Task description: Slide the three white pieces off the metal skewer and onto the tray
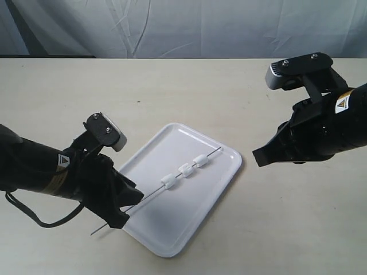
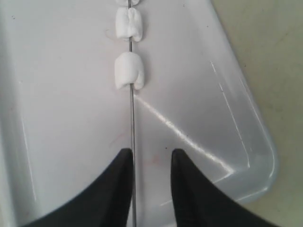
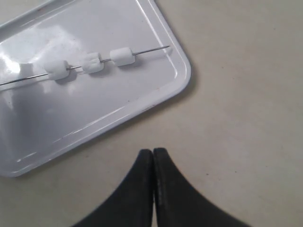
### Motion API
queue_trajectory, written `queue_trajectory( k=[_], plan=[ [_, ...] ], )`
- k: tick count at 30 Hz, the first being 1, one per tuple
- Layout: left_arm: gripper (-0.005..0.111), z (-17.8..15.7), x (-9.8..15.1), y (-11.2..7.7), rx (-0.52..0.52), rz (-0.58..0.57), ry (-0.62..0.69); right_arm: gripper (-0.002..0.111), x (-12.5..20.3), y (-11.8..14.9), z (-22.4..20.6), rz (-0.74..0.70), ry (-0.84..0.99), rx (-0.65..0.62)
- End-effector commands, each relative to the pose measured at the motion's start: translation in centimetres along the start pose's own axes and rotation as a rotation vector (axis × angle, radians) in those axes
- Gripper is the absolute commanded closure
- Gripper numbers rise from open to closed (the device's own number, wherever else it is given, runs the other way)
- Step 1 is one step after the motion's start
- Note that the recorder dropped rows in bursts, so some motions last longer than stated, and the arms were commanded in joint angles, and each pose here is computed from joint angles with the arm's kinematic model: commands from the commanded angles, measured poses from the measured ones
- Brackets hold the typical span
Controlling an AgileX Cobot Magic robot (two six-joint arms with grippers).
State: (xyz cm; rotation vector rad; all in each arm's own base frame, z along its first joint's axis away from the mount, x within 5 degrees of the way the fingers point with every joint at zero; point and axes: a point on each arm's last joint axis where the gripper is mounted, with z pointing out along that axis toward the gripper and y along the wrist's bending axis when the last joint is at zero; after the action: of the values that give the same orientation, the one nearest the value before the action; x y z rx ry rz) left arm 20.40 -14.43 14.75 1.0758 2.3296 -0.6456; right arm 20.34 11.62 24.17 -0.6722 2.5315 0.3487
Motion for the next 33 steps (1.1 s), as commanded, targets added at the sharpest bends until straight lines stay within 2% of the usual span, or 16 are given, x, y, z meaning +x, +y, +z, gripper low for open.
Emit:
queue_trajectory(
  k=[1,13,27,33],
  plan=[
    [0.077,0.4,0.0,0.2,-0.014,0.001,0.012,0.109,-0.1,0.2,-0.1,-0.002,-0.002,-0.009],
    [0.074,3.5,1.0,1.5,0.016,-0.021,0.111,0.109,0.0,0.2,0.0,0.002,0.009,-0.015],
    [0.074,3.8,1.3,1.9,-0.019,-0.002,0.129,0.109,0.0,0.3,0.0,0.010,0.008,-0.021],
    [0.078,3.7,2.3,1.9,-0.042,-0.009,0.161,0.109,0.0,0.3,0.0,0.015,0.009,-0.024]
  ],
)
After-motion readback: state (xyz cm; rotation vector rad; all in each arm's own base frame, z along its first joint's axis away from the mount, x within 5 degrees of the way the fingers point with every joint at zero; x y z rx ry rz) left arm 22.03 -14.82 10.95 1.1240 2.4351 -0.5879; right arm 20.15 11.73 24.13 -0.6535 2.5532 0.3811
